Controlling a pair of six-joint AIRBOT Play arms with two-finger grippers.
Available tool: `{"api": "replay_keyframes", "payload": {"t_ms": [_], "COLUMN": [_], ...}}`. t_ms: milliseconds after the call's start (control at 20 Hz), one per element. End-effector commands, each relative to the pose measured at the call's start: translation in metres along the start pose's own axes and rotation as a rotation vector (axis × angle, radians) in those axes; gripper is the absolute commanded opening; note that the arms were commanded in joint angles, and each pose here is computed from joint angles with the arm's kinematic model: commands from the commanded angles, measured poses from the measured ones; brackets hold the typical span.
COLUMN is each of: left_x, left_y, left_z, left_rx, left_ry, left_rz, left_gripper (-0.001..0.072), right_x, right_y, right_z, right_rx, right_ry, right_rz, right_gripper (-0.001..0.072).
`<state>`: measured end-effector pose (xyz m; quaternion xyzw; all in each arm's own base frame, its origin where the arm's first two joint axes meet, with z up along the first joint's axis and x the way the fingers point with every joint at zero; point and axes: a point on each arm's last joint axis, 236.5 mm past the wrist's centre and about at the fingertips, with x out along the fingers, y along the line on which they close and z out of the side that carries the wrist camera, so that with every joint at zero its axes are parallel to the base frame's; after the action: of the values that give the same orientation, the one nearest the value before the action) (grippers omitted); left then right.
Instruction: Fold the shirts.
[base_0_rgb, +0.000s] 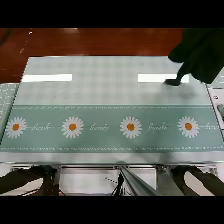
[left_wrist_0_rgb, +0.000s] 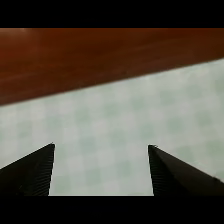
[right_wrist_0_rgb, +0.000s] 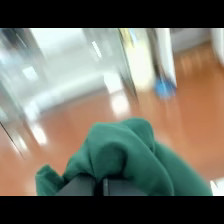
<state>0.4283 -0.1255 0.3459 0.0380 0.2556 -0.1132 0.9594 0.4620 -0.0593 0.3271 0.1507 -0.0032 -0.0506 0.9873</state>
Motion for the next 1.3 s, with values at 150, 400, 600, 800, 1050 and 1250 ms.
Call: {"api": "replay_keyframes", "payload": {"t_ms": [150, 400, 600, 800, 1050, 1250], "left_x": [-0.179, -0.21, -0.186, -0.147, -0.089, -0.042], "left_y": [-0.008, 0.002, 0.001, -0.002, -0.006, -0.009], "left_z": [0.052, -0.002, -0.041, -0.075, -0.145, -0.212], "left_rx": [-0.007, -0.013, -0.002, 0.014, 0.044, 0.068], "left_ry": [-0.353, -0.209, -0.037, 0.101, 0.334, 0.49], "left_rz": [-0.076, -0.067, -0.055, -0.046, -0.03, -0.022], "left_gripper": [0.0717, 0.0717, 0.0717, 0.0717, 0.0717, 0.0717], "right_x": [-0.143, -0.166, -0.159, -0.163, -0.17, -0.158], "right_y": [0.082, 0.128, 0.197, 0.248, 0.265, 0.247], "right_z": [0.104, 0.051, -0.071, -0.217, -0.372, -0.403], "right_rx": [-0.008, 0.036, -0.096, -0.292, -0.403, -0.416], "right_ry": [-0.229, 0.011, 0.41, 0.791, 1.129, 1.198], "right_rz": [0.206, 0.372, 0.576, 0.683, 0.677, 0.621], "right_gripper": [0.002, 0.002, 0.002, 0.002, 0.0022, 0.046]}}
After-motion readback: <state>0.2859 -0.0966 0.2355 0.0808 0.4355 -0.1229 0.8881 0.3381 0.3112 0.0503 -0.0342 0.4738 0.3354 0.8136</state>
